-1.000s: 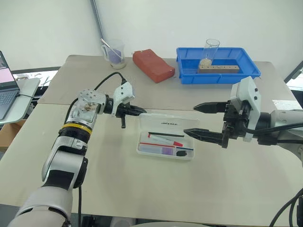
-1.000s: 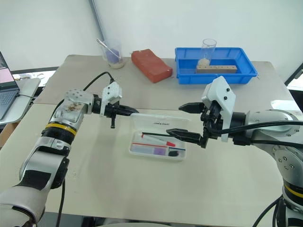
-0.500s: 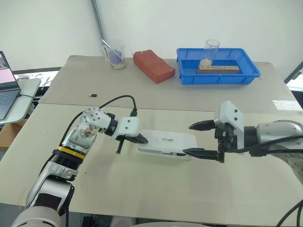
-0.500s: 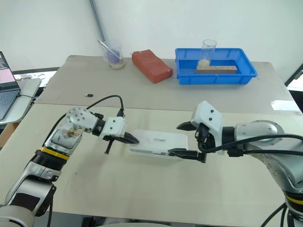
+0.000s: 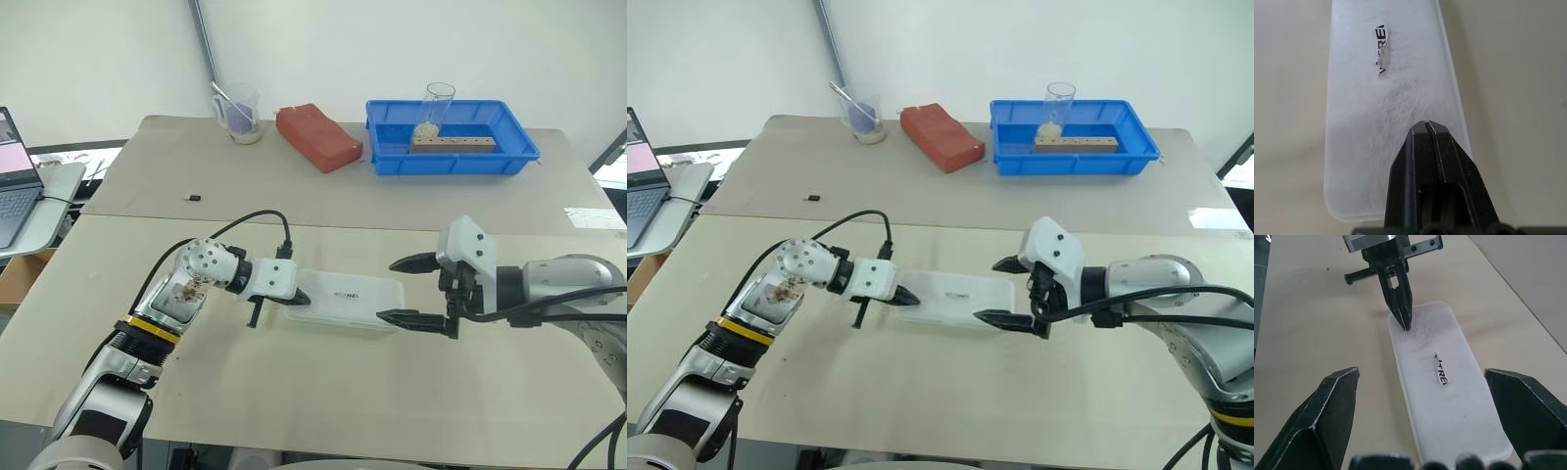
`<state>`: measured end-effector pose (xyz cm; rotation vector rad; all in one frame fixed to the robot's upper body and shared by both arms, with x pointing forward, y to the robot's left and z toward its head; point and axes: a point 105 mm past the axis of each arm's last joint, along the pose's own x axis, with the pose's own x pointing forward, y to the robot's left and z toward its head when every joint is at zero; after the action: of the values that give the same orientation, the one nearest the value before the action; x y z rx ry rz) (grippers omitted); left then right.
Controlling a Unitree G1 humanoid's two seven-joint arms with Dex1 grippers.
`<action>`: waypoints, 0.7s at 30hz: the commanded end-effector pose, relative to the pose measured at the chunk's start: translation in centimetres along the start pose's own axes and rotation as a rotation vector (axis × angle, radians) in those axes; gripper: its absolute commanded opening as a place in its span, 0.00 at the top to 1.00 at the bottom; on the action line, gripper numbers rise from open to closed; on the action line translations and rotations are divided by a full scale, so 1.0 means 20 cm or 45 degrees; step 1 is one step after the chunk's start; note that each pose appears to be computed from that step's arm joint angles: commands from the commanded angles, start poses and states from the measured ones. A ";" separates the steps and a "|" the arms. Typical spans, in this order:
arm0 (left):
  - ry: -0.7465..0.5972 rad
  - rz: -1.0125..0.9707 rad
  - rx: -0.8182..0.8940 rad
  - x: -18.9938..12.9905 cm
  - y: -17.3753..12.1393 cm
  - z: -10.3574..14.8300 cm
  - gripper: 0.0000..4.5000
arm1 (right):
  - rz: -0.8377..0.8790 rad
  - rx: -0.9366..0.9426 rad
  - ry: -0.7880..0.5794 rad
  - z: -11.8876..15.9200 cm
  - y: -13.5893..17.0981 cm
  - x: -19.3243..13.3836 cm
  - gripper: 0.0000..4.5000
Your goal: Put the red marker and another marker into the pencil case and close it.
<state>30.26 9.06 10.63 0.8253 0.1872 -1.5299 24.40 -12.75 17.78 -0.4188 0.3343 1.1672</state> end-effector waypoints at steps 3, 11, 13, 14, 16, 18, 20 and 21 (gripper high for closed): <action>-0.171 0.338 -0.155 -0.27 0.16 0.13 0.94 | -0.104 -0.023 -0.006 -0.02 -0.09 -0.06 0.00; -0.095 0.496 -0.428 -0.61 -0.04 -0.01 0.18 | -0.214 0.009 0.027 -0.15 -0.19 -0.14 0.00; -0.040 0.550 -0.433 -0.66 -0.07 -0.04 0.02 | -0.224 0.000 0.037 -0.17 -0.20 -0.16 0.00; 0.005 0.589 -0.422 -0.69 -0.08 -0.06 0.02 | -0.244 -0.005 0.037 -0.17 -0.21 -0.17 0.00; 0.065 0.642 -0.423 -0.72 -0.09 -0.08 0.02 | -0.267 -0.021 0.050 -0.19 -0.23 -0.18 0.00; 0.089 0.657 -0.416 -0.72 -0.09 -0.09 0.02 | -0.264 -0.027 0.057 -0.20 -0.23 -0.19 0.00; 0.126 0.735 -0.394 -0.76 -0.07 -0.10 0.02 | -0.269 -0.012 0.041 -0.19 -0.22 -0.18 0.00; 0.137 0.767 -0.389 -0.77 -0.06 -0.11 0.02 | -0.271 -0.007 0.035 -0.19 -0.22 -0.17 0.00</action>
<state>28.35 22.39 16.19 0.5759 0.2777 -0.9254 27.13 -18.95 15.48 -0.4428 0.3581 0.9666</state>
